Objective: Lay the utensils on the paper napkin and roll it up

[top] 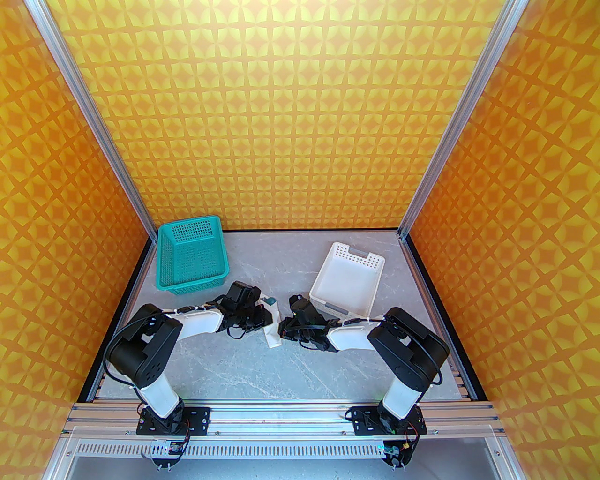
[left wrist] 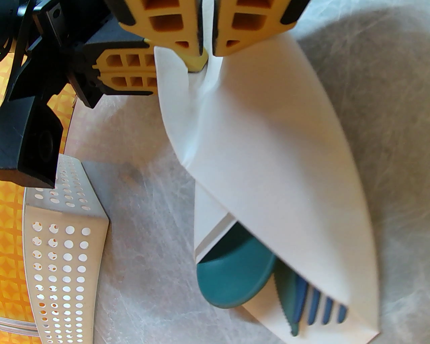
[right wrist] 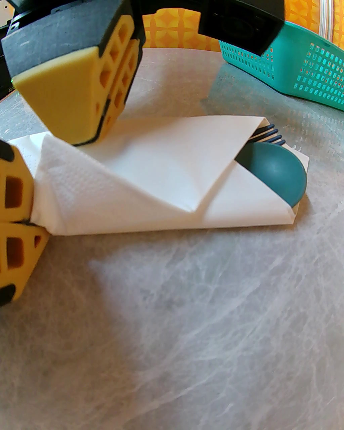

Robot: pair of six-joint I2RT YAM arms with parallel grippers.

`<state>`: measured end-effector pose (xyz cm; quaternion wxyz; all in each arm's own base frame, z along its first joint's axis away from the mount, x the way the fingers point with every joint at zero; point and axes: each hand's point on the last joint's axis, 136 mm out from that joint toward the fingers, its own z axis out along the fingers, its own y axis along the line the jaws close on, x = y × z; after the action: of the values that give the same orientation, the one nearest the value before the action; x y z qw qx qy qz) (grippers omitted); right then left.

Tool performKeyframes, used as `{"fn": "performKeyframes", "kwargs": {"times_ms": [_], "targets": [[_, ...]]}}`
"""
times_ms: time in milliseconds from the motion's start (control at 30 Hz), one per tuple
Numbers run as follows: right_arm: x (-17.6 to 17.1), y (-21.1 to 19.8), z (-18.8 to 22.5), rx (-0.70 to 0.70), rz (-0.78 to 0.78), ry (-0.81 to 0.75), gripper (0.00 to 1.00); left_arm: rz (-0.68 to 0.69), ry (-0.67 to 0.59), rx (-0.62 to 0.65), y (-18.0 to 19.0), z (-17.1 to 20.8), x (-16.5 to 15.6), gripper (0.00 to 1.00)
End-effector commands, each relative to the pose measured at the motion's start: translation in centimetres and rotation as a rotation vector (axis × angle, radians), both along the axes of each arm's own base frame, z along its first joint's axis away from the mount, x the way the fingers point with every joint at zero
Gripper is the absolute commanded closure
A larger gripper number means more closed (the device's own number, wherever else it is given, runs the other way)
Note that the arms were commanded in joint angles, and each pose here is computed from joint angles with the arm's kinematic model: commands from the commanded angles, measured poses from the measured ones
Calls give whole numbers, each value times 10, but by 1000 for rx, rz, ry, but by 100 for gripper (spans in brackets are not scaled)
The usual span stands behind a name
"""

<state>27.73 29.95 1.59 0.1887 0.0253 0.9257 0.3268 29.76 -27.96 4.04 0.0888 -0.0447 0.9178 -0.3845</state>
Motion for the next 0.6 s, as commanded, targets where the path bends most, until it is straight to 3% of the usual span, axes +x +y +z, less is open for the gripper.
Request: {"fn": "performKeyframes", "kwargs": {"times_ms": [0, 133, 567], "targets": [[-35, -38, -52, -181, 7, 169, 100, -11, -6, -27, -10, 2, 5, 88], [-33, -31, -46, -149, 18, 158, 98, -10, 15, -20, -11, -8, 3, 89], [-9, -54, 7, -166, 20, 49, 60, 0, 55, 14, -4, -23, -5, 90]]}}
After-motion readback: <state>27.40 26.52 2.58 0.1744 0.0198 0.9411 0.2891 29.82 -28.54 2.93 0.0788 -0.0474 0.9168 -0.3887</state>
